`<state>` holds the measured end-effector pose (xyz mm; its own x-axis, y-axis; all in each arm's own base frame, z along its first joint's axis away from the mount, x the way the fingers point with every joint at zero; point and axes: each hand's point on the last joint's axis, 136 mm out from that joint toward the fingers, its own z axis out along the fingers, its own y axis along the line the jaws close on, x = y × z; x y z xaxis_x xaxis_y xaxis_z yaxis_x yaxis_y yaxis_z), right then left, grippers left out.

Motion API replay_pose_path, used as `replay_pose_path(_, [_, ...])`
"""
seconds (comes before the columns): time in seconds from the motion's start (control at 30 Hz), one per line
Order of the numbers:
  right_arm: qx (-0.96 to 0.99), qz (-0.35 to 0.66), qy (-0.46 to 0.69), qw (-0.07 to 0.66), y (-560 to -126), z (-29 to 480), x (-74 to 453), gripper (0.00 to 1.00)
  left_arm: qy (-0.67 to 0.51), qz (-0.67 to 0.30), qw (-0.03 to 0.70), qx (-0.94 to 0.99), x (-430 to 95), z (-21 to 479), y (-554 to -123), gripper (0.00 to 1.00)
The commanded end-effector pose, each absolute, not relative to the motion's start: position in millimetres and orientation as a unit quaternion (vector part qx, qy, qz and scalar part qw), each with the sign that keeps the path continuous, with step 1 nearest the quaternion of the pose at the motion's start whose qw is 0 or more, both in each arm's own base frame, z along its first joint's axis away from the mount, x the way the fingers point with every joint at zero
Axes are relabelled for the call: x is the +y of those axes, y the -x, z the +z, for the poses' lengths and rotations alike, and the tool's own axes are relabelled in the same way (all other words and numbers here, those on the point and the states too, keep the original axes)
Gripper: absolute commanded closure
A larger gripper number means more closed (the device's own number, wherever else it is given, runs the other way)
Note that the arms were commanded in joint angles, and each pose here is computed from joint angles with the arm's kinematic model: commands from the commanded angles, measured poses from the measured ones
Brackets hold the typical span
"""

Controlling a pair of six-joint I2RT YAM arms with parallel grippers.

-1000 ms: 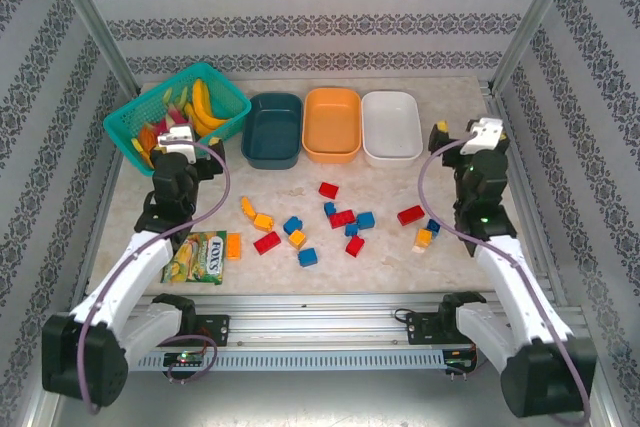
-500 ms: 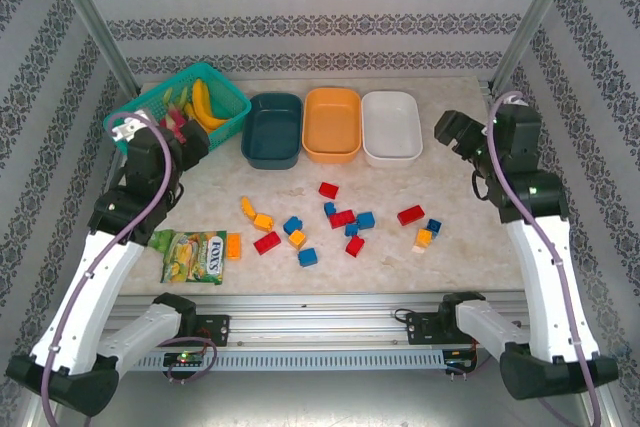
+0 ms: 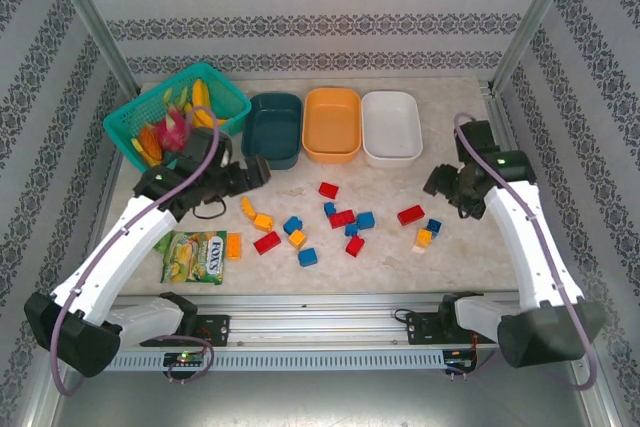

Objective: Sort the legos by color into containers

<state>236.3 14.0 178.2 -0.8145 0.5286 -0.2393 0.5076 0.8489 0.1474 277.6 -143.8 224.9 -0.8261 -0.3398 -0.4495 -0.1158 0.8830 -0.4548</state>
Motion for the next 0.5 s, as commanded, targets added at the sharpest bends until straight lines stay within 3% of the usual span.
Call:
replay_pose_path(0.0, [0.953,0.052,-0.282,0.099,-237.3,146.4,19.4,0.26,0.089,-0.298,0.266,0.912,-189.2,239.3,-273.4,0.0])
replay_pose_path(0.23, [0.96,0.06,-0.271,0.042,-249.1,90.5,21.5,0.32,0.051,-0.323,0.255,0.91,-221.6,235.2,-266.5,0.0])
replay_pose_path(0.47, [0.962,0.048,-0.266,0.024,-255.7,70.5,11.9,0.33,0.046,-0.325,0.253,0.91,-224.5,235.9,-264.9,0.0])
